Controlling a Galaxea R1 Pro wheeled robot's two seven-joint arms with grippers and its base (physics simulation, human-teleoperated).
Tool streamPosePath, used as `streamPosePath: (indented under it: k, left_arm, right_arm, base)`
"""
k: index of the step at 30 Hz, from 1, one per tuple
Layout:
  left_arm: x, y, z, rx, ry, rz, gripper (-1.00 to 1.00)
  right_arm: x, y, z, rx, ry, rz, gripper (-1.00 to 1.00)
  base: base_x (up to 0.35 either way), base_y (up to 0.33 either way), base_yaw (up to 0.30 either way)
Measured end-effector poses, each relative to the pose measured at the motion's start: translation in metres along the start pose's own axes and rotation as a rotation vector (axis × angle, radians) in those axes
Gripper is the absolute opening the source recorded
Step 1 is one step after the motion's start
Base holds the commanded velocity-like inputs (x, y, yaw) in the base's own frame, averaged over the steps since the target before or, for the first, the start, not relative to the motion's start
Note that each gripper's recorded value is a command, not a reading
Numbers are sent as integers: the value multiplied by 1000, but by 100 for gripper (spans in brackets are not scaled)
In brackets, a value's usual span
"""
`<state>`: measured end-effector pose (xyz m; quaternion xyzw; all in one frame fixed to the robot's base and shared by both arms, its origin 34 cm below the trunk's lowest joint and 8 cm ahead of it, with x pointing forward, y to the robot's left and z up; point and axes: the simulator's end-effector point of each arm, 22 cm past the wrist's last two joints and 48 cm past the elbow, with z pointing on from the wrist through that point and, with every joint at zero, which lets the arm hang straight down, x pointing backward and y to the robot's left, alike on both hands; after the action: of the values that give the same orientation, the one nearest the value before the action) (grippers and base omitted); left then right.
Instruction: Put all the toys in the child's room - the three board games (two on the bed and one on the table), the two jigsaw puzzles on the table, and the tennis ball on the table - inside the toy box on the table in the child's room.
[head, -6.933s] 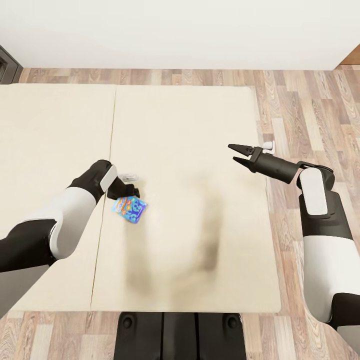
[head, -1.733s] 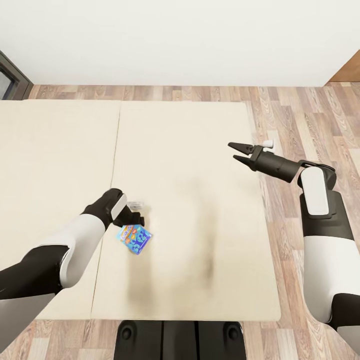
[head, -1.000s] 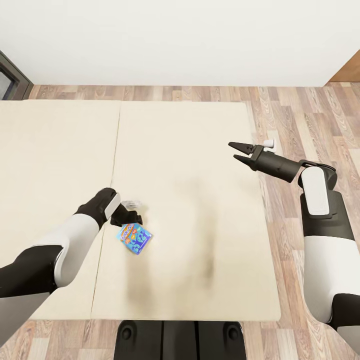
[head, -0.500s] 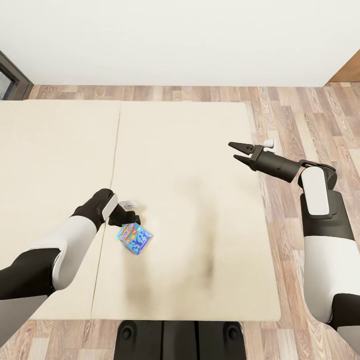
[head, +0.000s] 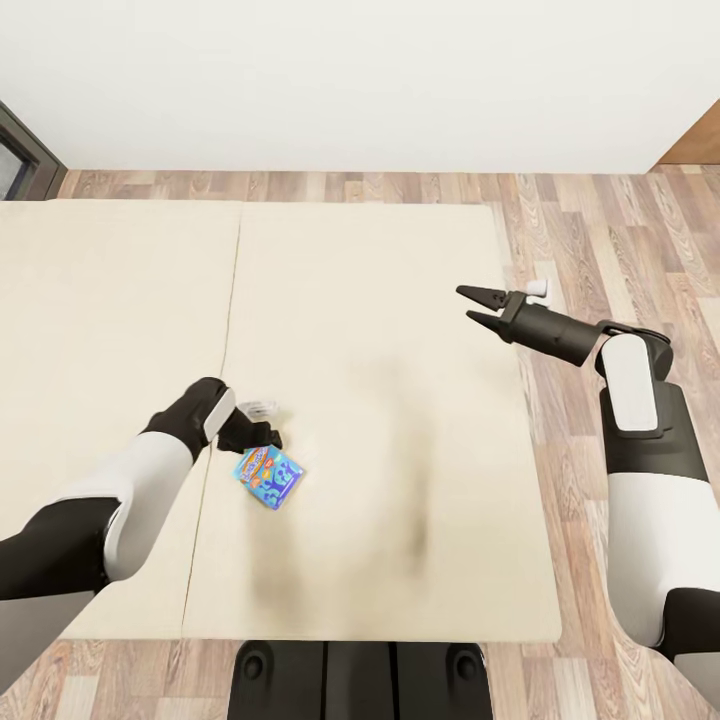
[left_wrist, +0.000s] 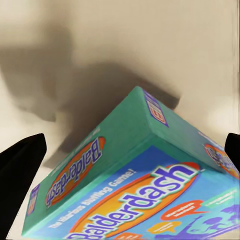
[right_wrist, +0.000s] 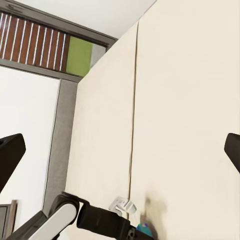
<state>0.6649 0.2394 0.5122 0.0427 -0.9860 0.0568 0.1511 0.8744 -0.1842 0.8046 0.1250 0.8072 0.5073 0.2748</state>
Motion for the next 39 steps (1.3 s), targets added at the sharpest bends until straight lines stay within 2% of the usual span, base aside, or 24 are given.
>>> streamPosePath:
  k: [5,10,39]
  left_arm:
    - [1,-3,-2,43,2,13,100]
    - [1,-3,-2,55,-1,15,100]
    - [-4,-2,-5,59,-25,26,100]
  right_arm:
    - [1,0,0,0,1,0,100]
    - [0,0,-1,1,0,-1,100]
    - [0,1,-1,-1,-1,0,100]
  base:
    - [0,0,0]
    - [0,0,0]
    - [-10,-15,0]
